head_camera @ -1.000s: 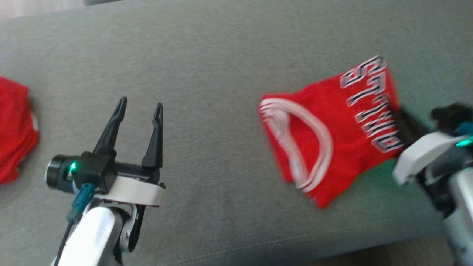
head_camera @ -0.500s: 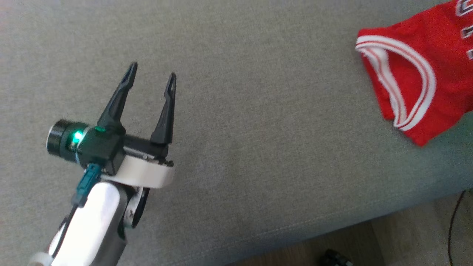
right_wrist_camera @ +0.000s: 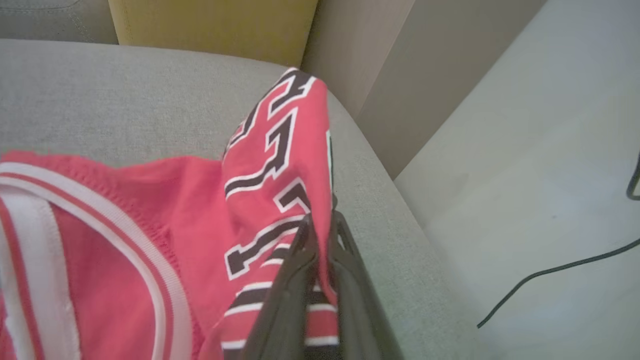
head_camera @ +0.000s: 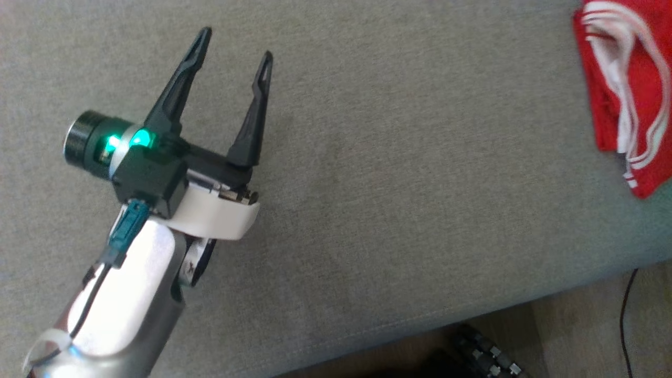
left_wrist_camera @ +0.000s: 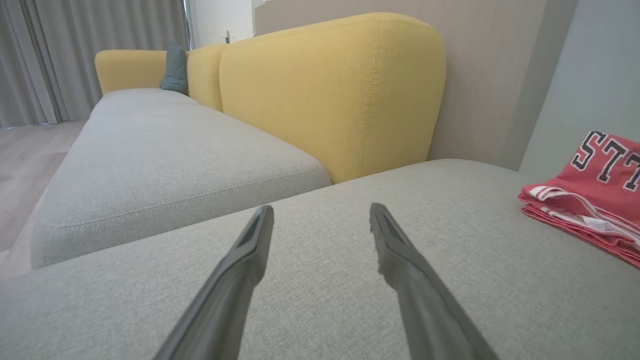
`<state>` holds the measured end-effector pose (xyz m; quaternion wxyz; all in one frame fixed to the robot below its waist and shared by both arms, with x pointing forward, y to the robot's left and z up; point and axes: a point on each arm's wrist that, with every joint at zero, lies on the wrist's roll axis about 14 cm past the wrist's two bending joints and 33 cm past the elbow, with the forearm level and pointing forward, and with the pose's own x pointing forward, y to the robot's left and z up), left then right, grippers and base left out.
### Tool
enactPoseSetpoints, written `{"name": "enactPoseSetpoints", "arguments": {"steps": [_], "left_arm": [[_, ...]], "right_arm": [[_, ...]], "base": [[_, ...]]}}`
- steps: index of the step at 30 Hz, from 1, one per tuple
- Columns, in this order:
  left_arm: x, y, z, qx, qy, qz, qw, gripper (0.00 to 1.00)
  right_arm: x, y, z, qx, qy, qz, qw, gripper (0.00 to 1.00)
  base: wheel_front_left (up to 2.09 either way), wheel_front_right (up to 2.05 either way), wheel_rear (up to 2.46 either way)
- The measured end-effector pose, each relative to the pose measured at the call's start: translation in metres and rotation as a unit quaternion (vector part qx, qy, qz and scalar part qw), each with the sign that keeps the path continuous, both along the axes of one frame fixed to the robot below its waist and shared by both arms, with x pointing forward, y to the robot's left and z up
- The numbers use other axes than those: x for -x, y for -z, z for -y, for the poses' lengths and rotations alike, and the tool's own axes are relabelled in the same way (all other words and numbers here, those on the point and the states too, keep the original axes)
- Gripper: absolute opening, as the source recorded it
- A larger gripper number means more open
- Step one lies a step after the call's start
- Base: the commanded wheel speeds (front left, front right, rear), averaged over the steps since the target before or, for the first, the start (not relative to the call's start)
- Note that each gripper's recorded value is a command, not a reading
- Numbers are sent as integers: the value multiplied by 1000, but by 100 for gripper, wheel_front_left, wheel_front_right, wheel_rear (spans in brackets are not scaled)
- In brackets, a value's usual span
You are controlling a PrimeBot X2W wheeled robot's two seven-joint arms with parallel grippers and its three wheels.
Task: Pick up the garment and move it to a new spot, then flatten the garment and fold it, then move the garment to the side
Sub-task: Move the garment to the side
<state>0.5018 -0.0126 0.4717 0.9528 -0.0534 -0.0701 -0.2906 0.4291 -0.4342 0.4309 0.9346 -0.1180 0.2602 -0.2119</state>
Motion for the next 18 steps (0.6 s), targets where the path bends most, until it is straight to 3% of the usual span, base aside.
{"name": "enactPoseSetpoints", "arguments": {"steps": [2,4,5,6,18], "left_arm": [[-3,6,0,0,0,-5,1000,100],[-4,12,0,-3,2,-11,1000,100],[-4,14,-1,-4,1,-13,1000,100],[-4,16,-2,-6,0,-16,1000,100],[9,0,-20,-10,-33,-18,999,100]], "right_arm": [[-3,11,1,2,4,-6,1000,0],[-7,18,2,3,8,-4,1000,43],[-9,22,1,4,6,-5,1000,76],[-12,23,0,6,5,-2,1000,100],[6,-3,-22,12,4,92,996,100]], "base": [[0,0,0],[0,0,0],[0,0,0],[0,0,0],[0,0,0]]}}
